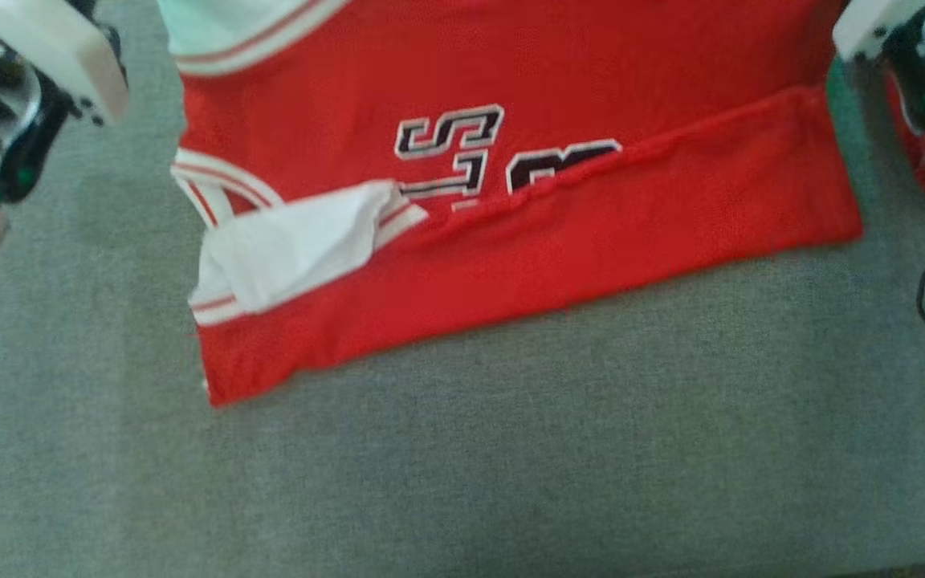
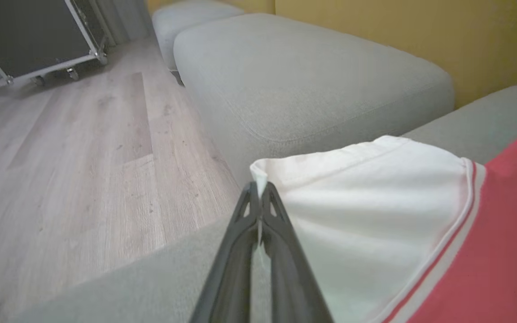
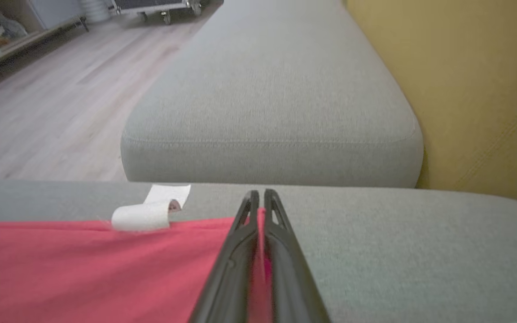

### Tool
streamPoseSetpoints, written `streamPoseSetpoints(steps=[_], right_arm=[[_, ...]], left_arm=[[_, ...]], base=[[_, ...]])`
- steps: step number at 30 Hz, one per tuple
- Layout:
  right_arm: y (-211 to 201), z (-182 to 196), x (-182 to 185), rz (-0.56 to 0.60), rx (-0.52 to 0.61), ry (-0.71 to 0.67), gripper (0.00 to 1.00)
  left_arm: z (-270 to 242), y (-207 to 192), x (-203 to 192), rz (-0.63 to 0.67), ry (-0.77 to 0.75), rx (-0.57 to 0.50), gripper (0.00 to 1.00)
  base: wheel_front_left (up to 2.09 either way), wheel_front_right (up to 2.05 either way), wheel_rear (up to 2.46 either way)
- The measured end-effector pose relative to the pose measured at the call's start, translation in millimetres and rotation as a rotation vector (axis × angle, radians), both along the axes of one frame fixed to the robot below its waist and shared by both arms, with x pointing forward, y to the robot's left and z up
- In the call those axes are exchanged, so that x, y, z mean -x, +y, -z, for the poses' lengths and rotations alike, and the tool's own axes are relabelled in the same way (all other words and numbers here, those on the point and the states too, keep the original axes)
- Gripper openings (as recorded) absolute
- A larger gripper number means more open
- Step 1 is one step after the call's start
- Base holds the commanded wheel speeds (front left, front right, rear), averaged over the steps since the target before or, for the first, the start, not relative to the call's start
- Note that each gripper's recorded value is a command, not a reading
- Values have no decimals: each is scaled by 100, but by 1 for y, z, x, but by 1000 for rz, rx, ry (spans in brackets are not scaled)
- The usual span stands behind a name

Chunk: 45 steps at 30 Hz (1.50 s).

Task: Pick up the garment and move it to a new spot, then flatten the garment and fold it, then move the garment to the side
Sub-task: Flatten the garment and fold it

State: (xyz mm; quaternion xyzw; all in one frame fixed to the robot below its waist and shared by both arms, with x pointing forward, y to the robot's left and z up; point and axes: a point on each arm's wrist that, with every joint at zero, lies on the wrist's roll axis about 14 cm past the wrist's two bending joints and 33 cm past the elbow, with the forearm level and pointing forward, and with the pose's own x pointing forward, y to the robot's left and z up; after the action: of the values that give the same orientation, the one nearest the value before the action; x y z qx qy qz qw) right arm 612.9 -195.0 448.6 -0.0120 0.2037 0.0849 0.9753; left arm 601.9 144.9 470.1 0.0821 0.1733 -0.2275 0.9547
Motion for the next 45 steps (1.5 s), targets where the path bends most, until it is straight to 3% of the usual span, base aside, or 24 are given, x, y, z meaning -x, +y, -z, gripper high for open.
streamPoseSetpoints(steps=[6,15,21,29,34,45], right_arm=[[0,-12,-11,32,-65,-103,0],[11,-21,-5,24,-117,-135,0],[7,-10,14,13,-104,-72,0],[2,12,50,-43,-46,66,0],[-2,30,75,-90,5,181,0],[-8,46,106,-154,66,350,0]], left_arm=[[-20,-7,-31,7,-145,-10,0],[-26,-8,-17,-2,-143,52,0],[-8,-29,33,99,-10,90,0],[0,-7,96,159,180,66,0],[19,-6,149,215,383,51,0],[36,-6,198,271,581,20,0]], base=[[0,0,0],[0,0,0],[0,0,0],[0,0,0],[0,0,0],[0,0,0]])
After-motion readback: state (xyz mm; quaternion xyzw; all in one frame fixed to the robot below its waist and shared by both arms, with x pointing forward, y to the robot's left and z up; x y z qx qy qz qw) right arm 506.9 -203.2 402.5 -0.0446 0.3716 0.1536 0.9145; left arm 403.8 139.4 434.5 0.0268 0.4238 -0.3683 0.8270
